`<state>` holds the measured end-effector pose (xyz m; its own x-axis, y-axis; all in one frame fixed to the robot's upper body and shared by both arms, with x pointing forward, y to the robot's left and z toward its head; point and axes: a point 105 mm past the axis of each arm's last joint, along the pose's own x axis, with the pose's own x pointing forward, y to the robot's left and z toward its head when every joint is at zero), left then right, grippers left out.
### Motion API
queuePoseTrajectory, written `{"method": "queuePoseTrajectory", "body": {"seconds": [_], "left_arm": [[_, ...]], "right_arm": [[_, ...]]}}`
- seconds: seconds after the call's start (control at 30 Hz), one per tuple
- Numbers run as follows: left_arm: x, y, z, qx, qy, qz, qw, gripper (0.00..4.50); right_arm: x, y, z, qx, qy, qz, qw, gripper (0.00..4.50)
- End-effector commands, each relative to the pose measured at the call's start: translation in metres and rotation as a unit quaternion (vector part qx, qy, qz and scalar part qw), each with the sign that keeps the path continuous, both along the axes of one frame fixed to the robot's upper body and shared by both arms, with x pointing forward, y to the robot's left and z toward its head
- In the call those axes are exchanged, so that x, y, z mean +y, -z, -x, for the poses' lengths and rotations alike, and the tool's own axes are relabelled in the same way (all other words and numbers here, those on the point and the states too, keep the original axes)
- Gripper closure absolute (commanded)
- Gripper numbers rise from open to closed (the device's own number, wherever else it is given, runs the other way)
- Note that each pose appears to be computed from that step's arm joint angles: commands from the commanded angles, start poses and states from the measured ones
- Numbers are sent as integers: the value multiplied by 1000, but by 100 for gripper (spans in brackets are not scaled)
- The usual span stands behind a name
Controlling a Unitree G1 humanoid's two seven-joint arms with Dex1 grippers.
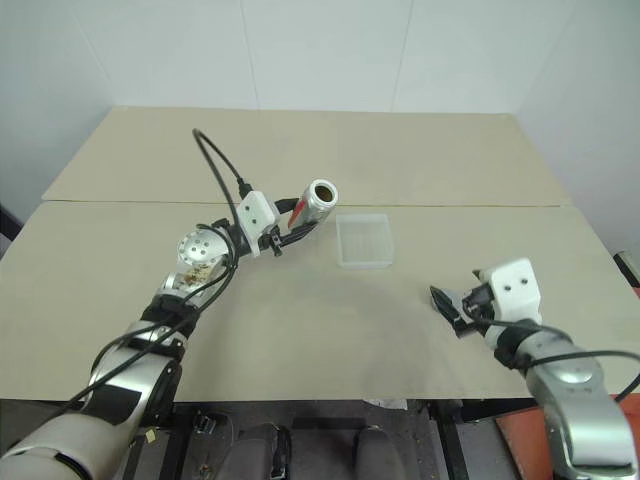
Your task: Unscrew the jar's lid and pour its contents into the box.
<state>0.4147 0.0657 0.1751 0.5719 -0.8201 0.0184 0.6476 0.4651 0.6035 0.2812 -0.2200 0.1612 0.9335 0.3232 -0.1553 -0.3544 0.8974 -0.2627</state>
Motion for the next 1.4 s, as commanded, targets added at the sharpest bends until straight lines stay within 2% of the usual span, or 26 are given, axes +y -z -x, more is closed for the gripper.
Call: {"method": "queuePoseTrajectory", "body": {"seconds": [0.03, 0.13, 0.2, 0.3, 0.37, 0.43, 0.6, 0.77, 0.93, 1.13, 1.23, 1.27, 1.33, 1.4], "left_arm": [[-16, -19, -9, -64, -9, -50, 997, 247], [-29, -25, -19, -117, -42, -107, 986, 247], [-39, -30, -24, -179, -60, -165, 968, 247], [-51, -36, -29, -282, -83, -235, 926, 247], [-65, -37, -26, -367, -67, -290, 881, 247], [-74, -38, -23, -422, -51, -317, 848, 247], [-78, -33, -22, -499, -22, -384, 777, 247], [-79, -29, -17, -585, 30, -436, 683, 247], [-74, -29, -19, -613, 47, -464, 637, 247], [-72, -34, -23, -609, 24, -461, 645, 247], [-71, -35, -24, -595, 9, -452, 665, 247], [-70, -36, -26, -564, -11, -434, 703, 247], [-67, -35, -27, -512, -30, -405, 757, 247], [-64, -31, -29, -423, -60, -353, 832, 247]], "right_arm": [[20, -14, -4, -13, -21, 10, 1000, 4], [40, -18, -2, -17, -53, 2, 998, 4], [47, -18, -2, -17, -54, -7, 998, 4], [54, -17, -2, -14, -50, -26, 998, 4], [59, -12, 4, -8, -50, -30, 998, 4], [62, -9, 7, -4, -47, -35, 998, 4], [65, -6, 13, -1, -37, -35, 999, 4], [65, -8, 16, -9, -28, -41, 999, 4], [68, -10, 15, -12, -35, -41, 998, 4], [68, -11, 14, -13, -35, -41, 998, 4], [70, -9, 13, -10, -40, -38, 998, 4], [70, -8, 13, -9, -41, -34, 999, 4], [70, -7, 13, -8, -40, -33, 999, 4], [70, -6, 13, -6, -39, -30, 999, 4]]}}
